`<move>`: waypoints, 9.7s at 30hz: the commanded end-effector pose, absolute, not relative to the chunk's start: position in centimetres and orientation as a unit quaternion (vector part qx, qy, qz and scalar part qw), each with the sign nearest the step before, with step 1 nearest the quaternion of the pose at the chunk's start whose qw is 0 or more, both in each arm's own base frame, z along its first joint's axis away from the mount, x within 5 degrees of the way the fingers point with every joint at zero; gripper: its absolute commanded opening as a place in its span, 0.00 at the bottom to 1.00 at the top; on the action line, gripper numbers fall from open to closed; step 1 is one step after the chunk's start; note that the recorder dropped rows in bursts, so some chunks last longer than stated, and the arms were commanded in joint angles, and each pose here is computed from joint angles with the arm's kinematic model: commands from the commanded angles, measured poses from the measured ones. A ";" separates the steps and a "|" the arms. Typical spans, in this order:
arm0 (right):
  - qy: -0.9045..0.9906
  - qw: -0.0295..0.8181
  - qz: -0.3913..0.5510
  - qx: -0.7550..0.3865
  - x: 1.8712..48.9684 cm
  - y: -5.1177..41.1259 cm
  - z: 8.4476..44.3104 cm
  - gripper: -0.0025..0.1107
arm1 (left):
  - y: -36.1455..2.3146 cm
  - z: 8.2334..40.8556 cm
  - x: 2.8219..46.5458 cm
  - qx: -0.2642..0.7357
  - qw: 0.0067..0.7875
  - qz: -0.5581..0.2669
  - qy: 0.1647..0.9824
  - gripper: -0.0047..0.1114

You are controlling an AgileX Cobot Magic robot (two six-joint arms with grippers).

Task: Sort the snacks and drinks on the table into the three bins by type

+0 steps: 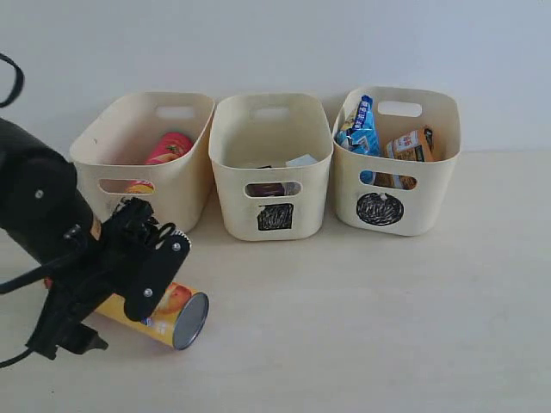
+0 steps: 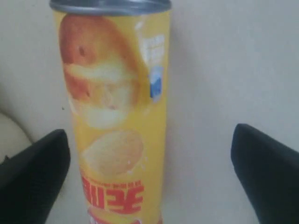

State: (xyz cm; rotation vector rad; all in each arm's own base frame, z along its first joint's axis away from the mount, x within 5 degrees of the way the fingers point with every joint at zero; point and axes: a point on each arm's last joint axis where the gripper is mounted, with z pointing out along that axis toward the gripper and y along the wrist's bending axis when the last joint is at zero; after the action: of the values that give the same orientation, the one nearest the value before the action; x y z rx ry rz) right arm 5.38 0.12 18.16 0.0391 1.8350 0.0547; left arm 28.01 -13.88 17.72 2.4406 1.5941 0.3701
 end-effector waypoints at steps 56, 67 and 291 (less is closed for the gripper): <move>0.793 0.609 0.022 0.020 5.3 0.1 18.2 0.02 | -9.8 33.5 40.2 0.094 0.635 -0.096 0.760 0.07; 0.793 0.609 0.022 0.020 5.3 0.1 18.2 0.02 | -9.9 26.7 47.4 0.057 0.559 -0.068 0.825 0.19; 0.780 0.625 0.024 0.021 5.4 0.1 18.5 0.02 | 0.0 18.7 5.5 -0.012 0.632 -0.006 0.775 0.07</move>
State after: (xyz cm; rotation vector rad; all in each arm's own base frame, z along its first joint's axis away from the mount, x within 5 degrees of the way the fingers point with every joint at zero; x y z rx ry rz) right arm 5.42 0.13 18.35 0.0508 1.8129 0.0661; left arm 5.47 0.00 18.84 -0.0280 1.7680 -0.0079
